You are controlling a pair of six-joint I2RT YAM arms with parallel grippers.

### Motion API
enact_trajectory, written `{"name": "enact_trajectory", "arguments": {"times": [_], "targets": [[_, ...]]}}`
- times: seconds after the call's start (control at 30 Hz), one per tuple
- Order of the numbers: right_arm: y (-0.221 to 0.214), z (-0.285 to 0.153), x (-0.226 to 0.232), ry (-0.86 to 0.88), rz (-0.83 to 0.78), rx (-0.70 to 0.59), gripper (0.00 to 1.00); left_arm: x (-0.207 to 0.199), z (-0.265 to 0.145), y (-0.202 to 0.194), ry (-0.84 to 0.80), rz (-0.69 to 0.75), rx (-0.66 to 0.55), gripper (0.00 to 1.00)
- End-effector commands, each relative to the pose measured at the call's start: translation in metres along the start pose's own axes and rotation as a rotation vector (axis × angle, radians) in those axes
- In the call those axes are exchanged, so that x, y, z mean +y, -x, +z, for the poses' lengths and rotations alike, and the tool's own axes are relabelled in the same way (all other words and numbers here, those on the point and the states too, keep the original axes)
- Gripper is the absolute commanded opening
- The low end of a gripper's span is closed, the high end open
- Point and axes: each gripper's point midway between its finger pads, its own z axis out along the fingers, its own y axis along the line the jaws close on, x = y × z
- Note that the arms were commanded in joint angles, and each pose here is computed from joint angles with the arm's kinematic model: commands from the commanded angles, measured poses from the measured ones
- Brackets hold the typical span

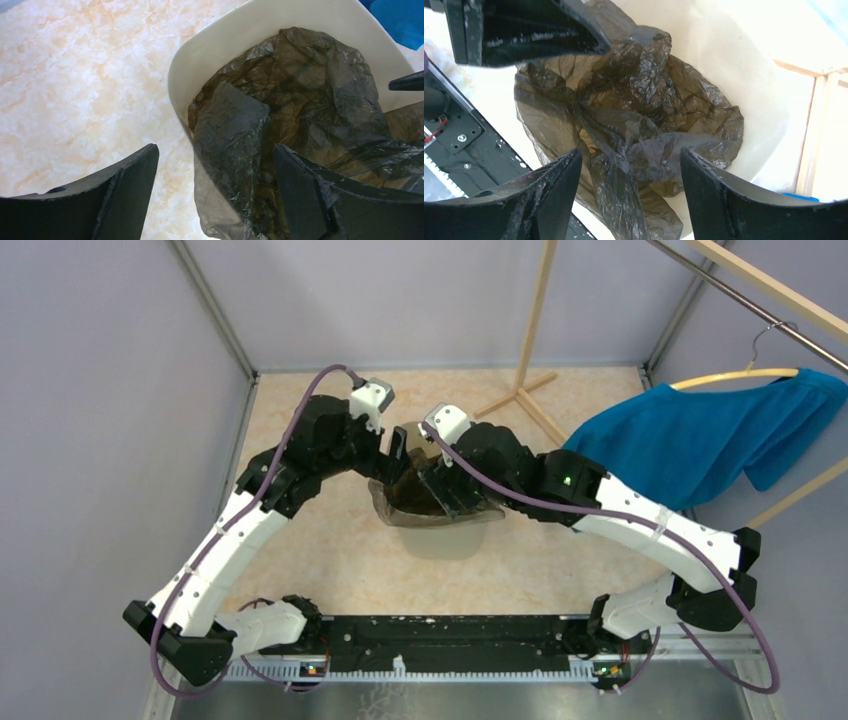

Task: Put the trash bags into the trash bin

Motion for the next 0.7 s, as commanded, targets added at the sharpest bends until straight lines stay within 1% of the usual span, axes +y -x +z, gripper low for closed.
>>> {"name": "enact_trajectory", "arguments": {"times": [0.0,0.07,0.1,0.13,0.23,0.27,0.43,0.57,0.67], "targets": [[0.027,-0.005,-0.001,0.035,0.046,-0.097,0.67,-0.02,-0.003,0.031,-0.104,0.032,-0.109,0.94],[0.028,-0.005,-0.006,0.04,0.064,-0.103,0.57,-0.026,-0.002,0.034,-0.135,0.034,-0.12,0.94],[0.027,-0.004,-0.007,0.047,0.074,-0.105,0.52,-0.026,0.0,0.034,-0.138,0.032,-0.122,0.92],[0.028,-0.004,-0.007,0.055,0.08,-0.11,0.49,-0.026,0.003,0.034,-0.135,0.03,-0.119,0.87],[0.031,-0.003,-0.004,0.091,0.097,-0.124,0.45,-0.026,0.01,0.031,-0.126,0.024,-0.099,0.74],[0.03,-0.003,-0.003,0.099,0.1,-0.124,0.42,-0.027,0.012,0.029,-0.128,0.025,-0.092,0.72],[0.026,0.004,-0.001,0.106,0.104,-0.113,0.38,-0.036,0.017,0.024,-0.143,0.049,-0.069,0.74],[0.023,0.005,-0.001,0.109,0.109,-0.11,0.31,-0.036,0.02,0.021,-0.119,0.057,-0.048,0.69],[0.021,0.003,-0.003,0.102,0.118,-0.117,0.25,-0.034,0.021,0.02,-0.101,0.056,-0.045,0.62]]}}
